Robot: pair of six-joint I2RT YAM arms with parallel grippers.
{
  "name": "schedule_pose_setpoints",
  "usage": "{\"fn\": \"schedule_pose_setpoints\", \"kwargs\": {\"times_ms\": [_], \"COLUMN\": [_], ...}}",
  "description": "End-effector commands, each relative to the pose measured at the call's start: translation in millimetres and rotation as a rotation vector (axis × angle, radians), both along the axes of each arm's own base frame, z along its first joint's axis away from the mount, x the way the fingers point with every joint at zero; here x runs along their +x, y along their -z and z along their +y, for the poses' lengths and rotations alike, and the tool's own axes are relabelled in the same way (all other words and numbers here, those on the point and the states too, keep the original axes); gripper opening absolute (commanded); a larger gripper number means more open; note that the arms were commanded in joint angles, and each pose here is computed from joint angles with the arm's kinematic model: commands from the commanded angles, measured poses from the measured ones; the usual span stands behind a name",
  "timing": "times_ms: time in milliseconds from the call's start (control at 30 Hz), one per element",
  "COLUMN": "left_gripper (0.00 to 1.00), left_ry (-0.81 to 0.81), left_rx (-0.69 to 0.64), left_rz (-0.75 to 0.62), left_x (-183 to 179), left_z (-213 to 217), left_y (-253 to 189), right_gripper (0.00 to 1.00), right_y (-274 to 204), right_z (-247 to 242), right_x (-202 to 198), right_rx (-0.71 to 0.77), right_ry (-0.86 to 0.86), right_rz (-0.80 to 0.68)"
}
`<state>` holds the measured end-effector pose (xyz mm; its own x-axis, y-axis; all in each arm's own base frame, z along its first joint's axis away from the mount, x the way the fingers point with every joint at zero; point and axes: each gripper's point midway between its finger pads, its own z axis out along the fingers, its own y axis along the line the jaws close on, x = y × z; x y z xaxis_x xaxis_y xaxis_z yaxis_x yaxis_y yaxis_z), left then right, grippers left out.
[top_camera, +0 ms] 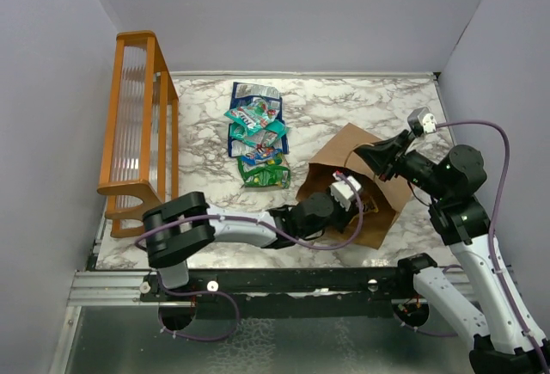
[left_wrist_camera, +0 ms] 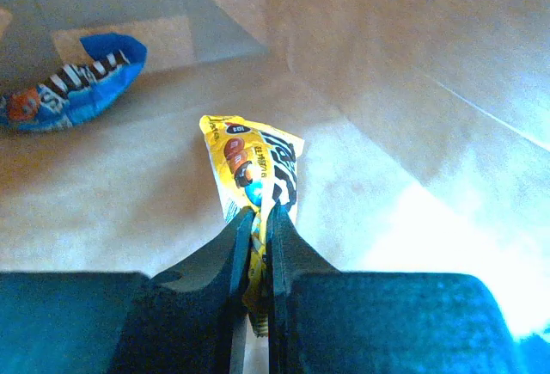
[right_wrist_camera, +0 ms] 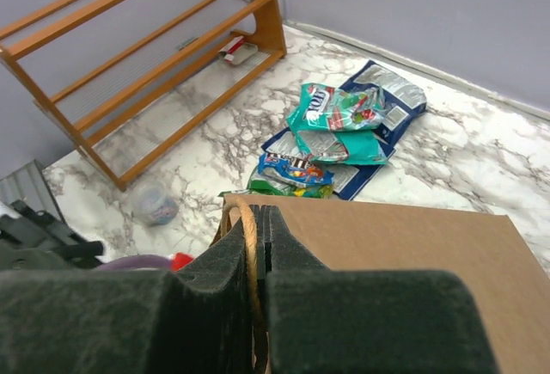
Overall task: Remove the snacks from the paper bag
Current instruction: Take out the snack from the paper bag.
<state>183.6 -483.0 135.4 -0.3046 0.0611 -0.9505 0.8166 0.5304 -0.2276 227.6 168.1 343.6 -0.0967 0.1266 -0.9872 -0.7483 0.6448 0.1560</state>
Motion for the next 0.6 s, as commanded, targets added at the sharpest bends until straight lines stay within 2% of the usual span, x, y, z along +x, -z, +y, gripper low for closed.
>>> {"fn": "schedule_pose_setpoints", "kwargs": {"times_ms": [0, 200, 400, 567], "left_gripper": [0.06, 0.07, 0.08, 0.11], "left_ry": [0.061, 0.105, 0.107, -0.016], "left_rx": [0.043, 0.047, 0.015, 0.010], "left_rz": [-0.008, 0.007, -0.047, -0.133], "left_x": [-30.2, -56.1, -70.2, -58.9], "left_z": [25.6, 77.4, 139.8, 194.9], "left_y": [-25.3, -61.8, -113.7, -161.6], "right_gripper": [0.02, 0.02, 0.02, 0.02], "right_y": [2.5, 8.8, 9.1, 9.1], "right_z": [-11.9, -13.8, -14.4, -14.8], "right_x": [8.0, 14.3, 18.5, 20.4], "right_rx": [-0.009, 0.003, 0.005, 0.004], "right_ry": [0.091, 0.117, 0.129, 0.133], "right_rz": [-0.006, 0.010, 0.010, 0.009]}}
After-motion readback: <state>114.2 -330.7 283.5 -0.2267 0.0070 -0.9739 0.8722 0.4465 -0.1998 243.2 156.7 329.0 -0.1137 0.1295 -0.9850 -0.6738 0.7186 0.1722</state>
